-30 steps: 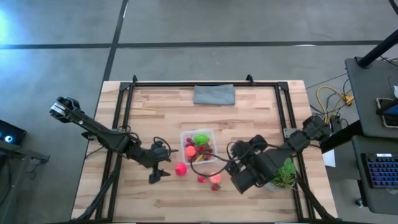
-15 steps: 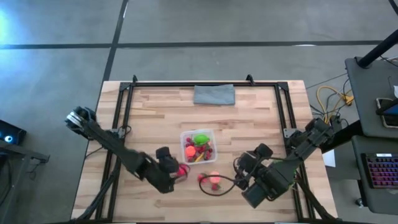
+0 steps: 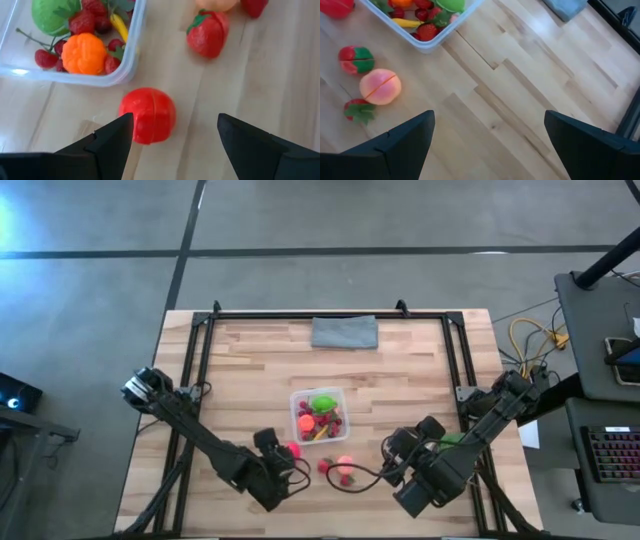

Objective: Pick and placing Produce into tupperware
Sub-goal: Put the red apple into the transparent container

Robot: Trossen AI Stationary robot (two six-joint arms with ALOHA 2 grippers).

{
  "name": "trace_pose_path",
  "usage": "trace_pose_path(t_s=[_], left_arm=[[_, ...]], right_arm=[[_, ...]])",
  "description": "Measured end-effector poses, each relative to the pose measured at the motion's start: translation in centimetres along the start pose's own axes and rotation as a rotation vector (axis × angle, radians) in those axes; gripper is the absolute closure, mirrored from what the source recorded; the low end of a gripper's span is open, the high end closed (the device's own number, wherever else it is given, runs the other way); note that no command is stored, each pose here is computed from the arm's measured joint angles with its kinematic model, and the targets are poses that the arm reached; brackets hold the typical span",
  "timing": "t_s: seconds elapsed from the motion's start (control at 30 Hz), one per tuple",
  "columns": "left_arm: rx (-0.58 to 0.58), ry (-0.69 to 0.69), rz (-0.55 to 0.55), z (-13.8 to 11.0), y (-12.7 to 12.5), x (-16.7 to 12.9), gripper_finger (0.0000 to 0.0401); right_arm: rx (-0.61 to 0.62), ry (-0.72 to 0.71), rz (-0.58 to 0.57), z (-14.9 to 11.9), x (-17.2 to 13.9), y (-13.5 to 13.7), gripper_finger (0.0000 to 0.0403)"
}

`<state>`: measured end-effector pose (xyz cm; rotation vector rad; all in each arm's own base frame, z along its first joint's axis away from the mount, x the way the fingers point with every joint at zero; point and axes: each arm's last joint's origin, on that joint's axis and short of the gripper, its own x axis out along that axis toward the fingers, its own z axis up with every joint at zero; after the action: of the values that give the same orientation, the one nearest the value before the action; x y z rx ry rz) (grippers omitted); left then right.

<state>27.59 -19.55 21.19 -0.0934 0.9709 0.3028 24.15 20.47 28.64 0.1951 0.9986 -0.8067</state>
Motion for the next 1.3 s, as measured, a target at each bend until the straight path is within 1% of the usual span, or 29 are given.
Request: trace_pose_path(t_s=[0.33, 0.53, 0.77, 1.1, 1.3], left_arm=[[0.004, 0.008, 0.023, -0.5, 0.4, 0.5, 0.0128], [-0.002, -0.001, 0.018, -1.2, 0.3, 1.5, 0.0128], [-0.006, -0.01, 0.034, -1.1, 0.5, 2.2, 0.0128], [-0.033, 0.002, 0.065, -0.9, 0.7, 4.7, 0.0127], [-0.044, 0.002, 0.073, -0.7, 0.8, 5.1, 0.0127]], right_arm=[[-0.006, 0.001, -0.01, -0.1, 0.2, 0.0, 0.0032], [-0.006, 0.004, -0.009, -0.1, 0.2, 0.0, 0.0032], [-0.006, 0.004, -0.009, -0.1, 0.2, 0.0, 0.0032], [-0.006, 0.006, -0.009, -0.1, 0.2, 0.0, 0.0032], [-0.005, 0.016, -0.008, -0.2, 0.2, 0.0, 0.0032]])
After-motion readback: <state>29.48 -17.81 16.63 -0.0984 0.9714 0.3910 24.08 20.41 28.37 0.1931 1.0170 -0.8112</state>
